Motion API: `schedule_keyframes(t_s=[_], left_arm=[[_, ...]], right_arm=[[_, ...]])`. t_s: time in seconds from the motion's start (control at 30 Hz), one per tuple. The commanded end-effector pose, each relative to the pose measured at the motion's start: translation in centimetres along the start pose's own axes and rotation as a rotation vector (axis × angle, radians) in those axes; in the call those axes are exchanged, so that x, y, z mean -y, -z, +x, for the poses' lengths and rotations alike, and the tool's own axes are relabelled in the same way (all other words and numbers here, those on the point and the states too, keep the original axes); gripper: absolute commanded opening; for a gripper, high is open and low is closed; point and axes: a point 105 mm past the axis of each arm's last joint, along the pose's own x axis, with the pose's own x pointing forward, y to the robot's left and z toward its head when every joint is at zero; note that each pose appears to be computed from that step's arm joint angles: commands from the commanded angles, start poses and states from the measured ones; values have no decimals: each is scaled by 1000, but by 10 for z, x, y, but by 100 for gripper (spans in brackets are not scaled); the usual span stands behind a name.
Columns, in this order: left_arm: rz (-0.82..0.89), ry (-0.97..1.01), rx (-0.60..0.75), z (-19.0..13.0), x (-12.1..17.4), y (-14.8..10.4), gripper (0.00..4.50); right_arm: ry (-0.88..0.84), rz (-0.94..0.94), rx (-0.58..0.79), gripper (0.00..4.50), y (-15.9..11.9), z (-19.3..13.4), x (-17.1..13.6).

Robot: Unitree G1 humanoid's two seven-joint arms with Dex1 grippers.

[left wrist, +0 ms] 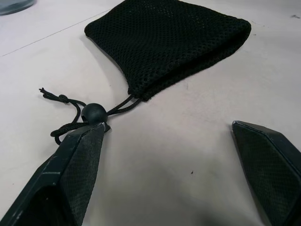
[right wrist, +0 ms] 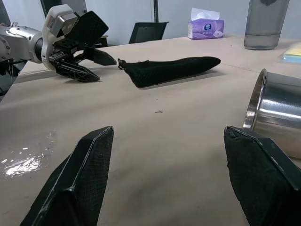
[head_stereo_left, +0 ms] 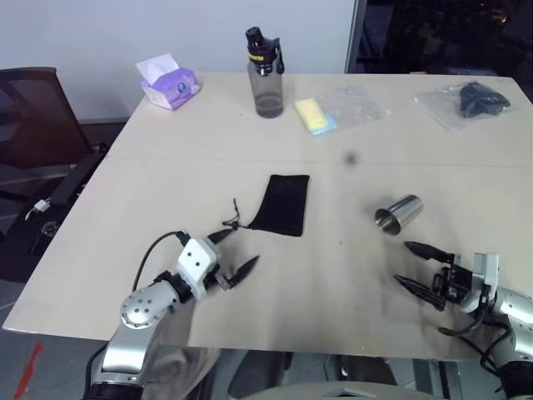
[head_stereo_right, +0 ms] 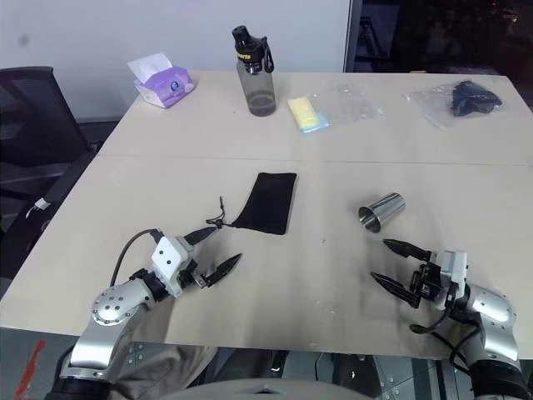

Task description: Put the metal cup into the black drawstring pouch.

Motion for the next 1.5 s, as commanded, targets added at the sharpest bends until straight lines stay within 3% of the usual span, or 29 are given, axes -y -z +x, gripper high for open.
schedule_keyframes(t_s=[0.03, 0.43, 0.53, 0.77, 0.97, 1.33, 1.5], left_arm=[[13, 16, 3, 1, 4, -2, 450], [62, 35, 45, 11, 6, -18, 450], [175, 55, 59, 21, 9, -27, 450], [413, -68, 103, 46, -14, -49, 450], [576, -59, 60, 51, -25, -41, 450], [637, -125, 136, 43, -39, -56, 450], [717, -93, 65, 44, -39, -38, 450]], right_arm=[[6, -40, 19, 378, -12, -2, 6], [13, -39, 14, 378, -14, -8, 6], [12, -37, 11, 378, -14, -9, 5], [9, -37, 8, 378, -16, -7, 4], [13, -48, 11, 378, -21, -3, 7], [26, -41, 9, 378, -19, -4, 4], [29, -38, 13, 378, -20, -2, 2]])
